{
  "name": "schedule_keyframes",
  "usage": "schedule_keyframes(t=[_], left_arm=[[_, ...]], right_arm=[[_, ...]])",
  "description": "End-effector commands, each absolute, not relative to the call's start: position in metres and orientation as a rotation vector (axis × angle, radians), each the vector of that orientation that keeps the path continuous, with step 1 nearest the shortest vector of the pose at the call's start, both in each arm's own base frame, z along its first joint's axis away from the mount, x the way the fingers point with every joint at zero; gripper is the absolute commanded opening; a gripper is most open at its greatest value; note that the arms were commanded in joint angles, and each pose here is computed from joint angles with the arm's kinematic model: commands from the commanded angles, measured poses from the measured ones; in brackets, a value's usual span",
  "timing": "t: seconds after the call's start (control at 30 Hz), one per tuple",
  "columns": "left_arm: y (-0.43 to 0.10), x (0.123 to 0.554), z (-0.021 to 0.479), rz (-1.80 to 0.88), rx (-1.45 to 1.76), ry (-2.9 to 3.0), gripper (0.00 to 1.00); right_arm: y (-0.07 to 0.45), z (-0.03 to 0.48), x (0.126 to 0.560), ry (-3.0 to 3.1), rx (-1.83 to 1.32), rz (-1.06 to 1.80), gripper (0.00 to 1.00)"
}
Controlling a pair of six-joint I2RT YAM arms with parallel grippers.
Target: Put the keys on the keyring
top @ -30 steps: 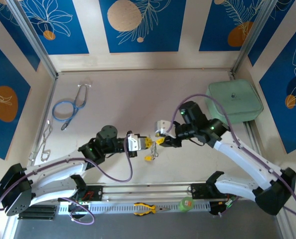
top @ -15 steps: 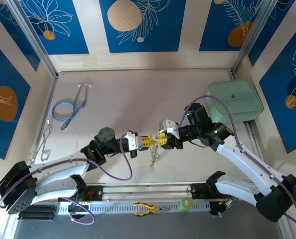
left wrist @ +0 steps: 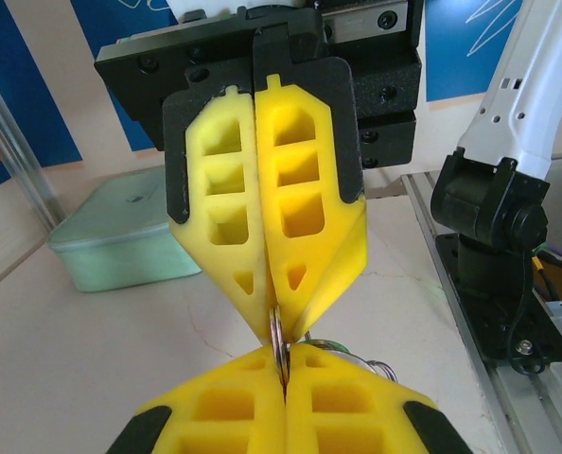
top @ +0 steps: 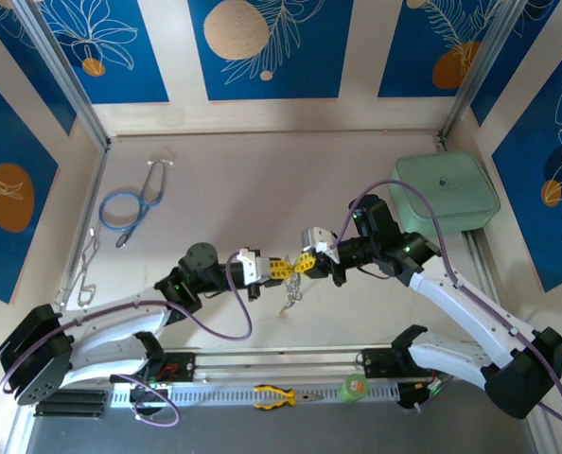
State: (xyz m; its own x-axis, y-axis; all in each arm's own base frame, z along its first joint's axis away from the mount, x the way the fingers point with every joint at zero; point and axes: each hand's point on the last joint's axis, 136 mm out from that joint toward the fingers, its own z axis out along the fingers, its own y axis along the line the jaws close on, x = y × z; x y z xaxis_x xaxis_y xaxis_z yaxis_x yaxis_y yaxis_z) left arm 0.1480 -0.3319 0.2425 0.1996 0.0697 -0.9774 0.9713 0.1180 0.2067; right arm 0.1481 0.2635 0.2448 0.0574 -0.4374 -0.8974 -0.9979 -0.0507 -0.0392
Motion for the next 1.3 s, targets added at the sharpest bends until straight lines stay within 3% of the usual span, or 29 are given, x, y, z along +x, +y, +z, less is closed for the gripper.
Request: schedule_keyframes(t=[0.0,0.1,0.2,0.3,0.4,0.5,0.57,0.67,0.73,1.27], left_arm=[[-0.333,0.142,0.263,-0.968,1.233,1.055,0.0],[-0.333,0.141,0.262,-0.967,1.236,1.055,0.0],[-0.332,0.14,0.262,-0.967,1.239,1.054,0.0],[-0.332,0.14,0.261,-0.97,1.242,1.053,0.0],[-0.332,0.139,0.262,-0.973,1.244,1.048,0.0],[-0.332,0.139,0.263,-0.974,1.242,1.047,0.0],[-0.332,0.141,0.262,-0.962,1.234,1.059,0.01],[-0.328,0.149,0.257,-0.919,1.216,1.112,0.3],[-0.325,0.155,0.25,-0.866,1.222,1.159,0.36],[-0.323,0.162,0.23,-0.781,1.309,1.287,0.16]], right_arm=[[0.271,0.254,0.142,1.43,-1.606,1.014,0.0],[0.27,0.253,0.142,1.438,-1.61,1.006,0.0],[0.269,0.248,0.145,1.449,-1.609,0.98,0.15],[0.269,0.247,0.144,1.453,-1.61,0.984,0.18],[0.271,0.245,0.144,1.454,-1.623,0.987,0.15],[0.272,0.245,0.145,1.45,-1.629,0.986,0.01],[0.271,0.246,0.146,1.453,-1.631,0.968,0.0],[0.268,0.243,0.149,1.484,-1.648,0.906,0.0],[0.265,0.239,0.152,1.517,-1.672,0.841,0.0],[0.27,0.227,0.151,1.613,-1.884,0.62,0.0]])
